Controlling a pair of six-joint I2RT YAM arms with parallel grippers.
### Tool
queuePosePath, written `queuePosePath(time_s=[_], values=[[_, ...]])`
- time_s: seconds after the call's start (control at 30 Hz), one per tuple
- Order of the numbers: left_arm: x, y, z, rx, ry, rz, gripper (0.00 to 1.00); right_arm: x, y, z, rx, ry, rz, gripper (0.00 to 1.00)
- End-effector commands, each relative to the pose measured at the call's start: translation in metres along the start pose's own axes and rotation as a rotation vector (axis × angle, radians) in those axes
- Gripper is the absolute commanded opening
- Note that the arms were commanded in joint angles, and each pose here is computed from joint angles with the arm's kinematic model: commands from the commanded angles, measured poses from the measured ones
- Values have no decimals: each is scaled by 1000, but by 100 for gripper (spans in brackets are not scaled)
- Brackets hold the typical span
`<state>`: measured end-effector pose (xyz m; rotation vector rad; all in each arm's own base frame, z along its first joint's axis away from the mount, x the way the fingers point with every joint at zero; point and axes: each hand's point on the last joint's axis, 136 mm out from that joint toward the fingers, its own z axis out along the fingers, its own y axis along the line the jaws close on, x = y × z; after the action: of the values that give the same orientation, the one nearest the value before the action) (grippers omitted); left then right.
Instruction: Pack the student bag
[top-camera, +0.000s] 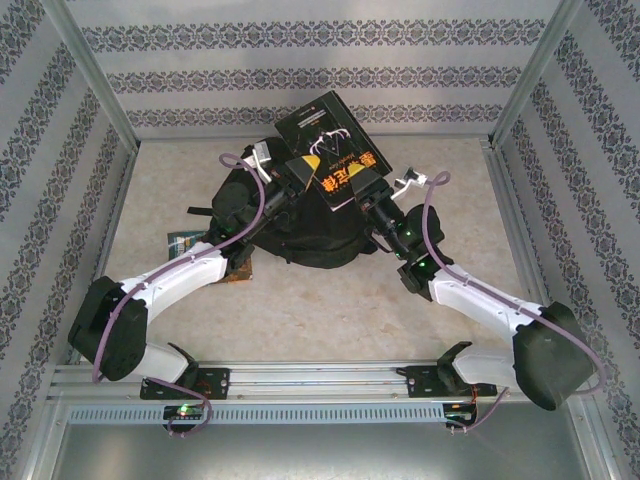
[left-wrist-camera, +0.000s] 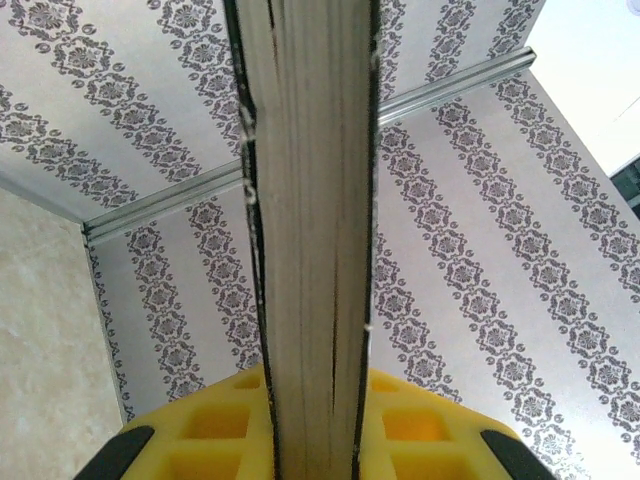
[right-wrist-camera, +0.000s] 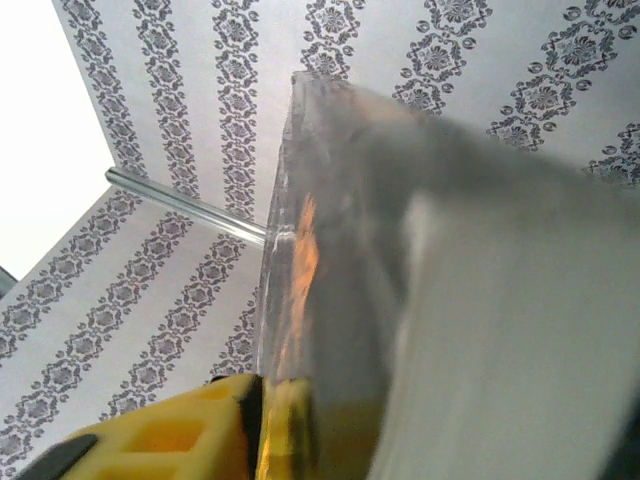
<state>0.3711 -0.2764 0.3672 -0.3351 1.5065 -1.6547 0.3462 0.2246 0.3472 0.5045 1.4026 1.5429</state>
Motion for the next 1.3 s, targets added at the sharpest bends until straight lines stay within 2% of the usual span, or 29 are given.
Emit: queuePosePath(time_s=[0.0, 0.07, 0.1, 0.2, 0.27, 0.4, 0.5, 0.7, 0.87, 1.0, 1.13, 1.27], values=[[-1, -37, 3, 125, 2, 12, 0, -7, 28, 7, -97, 4, 23, 20], [2, -30, 4, 98, 20, 11, 0, -7, 26, 7, -84, 22, 6, 6], [4, -26, 4, 75, 34, 21, 4, -10, 23, 4, -62, 19, -11, 0], [10, -8, 2, -24, 93, 96, 35, -27, 5, -15, 38, -17, -53, 0], [14, 9, -2, -132, 146, 179, 46, -35, -6, -30, 144, 2, -119, 0], [24, 48, -10, -370, 305, 422, 52, -48, -15, -69, 309, 24, -310, 0], [13, 83, -17, -567, 361, 564, 58, -56, -22, -96, 426, 37, -401, 0], [0, 136, -1, -791, 525, 798, 64, -57, -36, -128, 553, 101, -364, 0], [-15, 186, 8, -935, 612, 948, 81, -61, -37, -147, 603, 97, -367, 0], [-17, 222, 14, -1005, 698, 986, 80, -63, -38, -159, 645, 117, -383, 0], [-26, 248, 13, -1069, 713, 1007, 79, -64, -39, -167, 655, 115, -366, 0], [-30, 266, 11, -1085, 723, 978, 68, -66, -39, -168, 655, 115, -355, 0]])
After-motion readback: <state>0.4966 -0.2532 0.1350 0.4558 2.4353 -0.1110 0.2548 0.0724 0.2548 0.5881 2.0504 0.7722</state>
